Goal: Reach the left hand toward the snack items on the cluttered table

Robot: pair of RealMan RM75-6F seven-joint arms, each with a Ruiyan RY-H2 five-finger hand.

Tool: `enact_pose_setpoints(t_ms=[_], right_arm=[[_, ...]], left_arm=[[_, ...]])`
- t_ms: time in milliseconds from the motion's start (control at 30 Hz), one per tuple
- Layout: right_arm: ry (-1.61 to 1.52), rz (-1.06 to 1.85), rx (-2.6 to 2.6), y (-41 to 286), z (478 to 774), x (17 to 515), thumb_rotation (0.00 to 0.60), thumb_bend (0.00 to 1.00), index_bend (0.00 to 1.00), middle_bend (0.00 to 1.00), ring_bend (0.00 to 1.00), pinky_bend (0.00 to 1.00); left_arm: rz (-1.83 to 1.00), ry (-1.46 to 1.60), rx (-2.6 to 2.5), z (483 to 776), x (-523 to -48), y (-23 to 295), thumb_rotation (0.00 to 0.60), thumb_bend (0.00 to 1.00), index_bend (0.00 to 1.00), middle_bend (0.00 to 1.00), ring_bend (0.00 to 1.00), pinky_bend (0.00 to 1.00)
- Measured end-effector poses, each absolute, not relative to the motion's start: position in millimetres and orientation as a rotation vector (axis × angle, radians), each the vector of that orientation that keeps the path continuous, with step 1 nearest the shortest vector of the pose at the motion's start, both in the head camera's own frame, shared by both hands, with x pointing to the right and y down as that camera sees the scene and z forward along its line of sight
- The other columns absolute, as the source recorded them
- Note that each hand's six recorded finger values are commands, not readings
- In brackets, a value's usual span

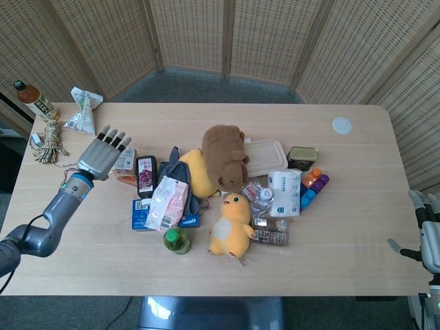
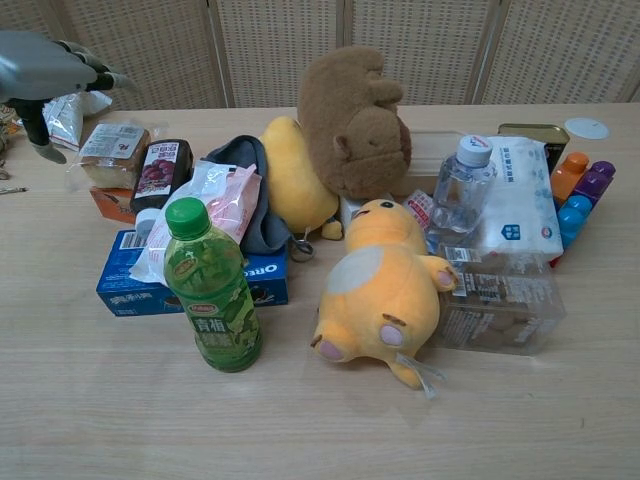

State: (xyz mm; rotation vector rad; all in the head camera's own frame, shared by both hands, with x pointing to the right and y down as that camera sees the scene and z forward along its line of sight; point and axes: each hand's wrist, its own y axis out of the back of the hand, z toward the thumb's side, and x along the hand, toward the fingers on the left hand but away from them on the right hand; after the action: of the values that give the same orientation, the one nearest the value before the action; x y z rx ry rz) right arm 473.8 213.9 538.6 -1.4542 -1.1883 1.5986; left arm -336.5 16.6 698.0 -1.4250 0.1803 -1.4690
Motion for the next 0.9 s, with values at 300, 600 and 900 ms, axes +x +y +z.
enact_pose_setpoints(t_ms=[300,600,900], right_arm=[[-1.224,1.61,-1.435,213,534,484,0.6,0.0,0.0,0.0,0.0,0.0],[-1.227,1.607,-1.456,214,536,483,0.6,0.0,0.0,0.0,0.0,0.0],[-1.219,1.601,-1.473,215,538,479,0.6,0.0,0.0,0.0,0.0,0.0]], left_arm=[[-1.542,0.159,-1.454,743,-315,19,0.6,0.02,0.0,0.0,0.0,0.0],[-1.489,0.243,-1.437,742,-304,21,0.6,0.11,0.71,0.98,0.97,0.94],[-1.416,0.339,-1.421,719,-308,13,0.6,0.13,0.77,1.0,1.0,0.97]])
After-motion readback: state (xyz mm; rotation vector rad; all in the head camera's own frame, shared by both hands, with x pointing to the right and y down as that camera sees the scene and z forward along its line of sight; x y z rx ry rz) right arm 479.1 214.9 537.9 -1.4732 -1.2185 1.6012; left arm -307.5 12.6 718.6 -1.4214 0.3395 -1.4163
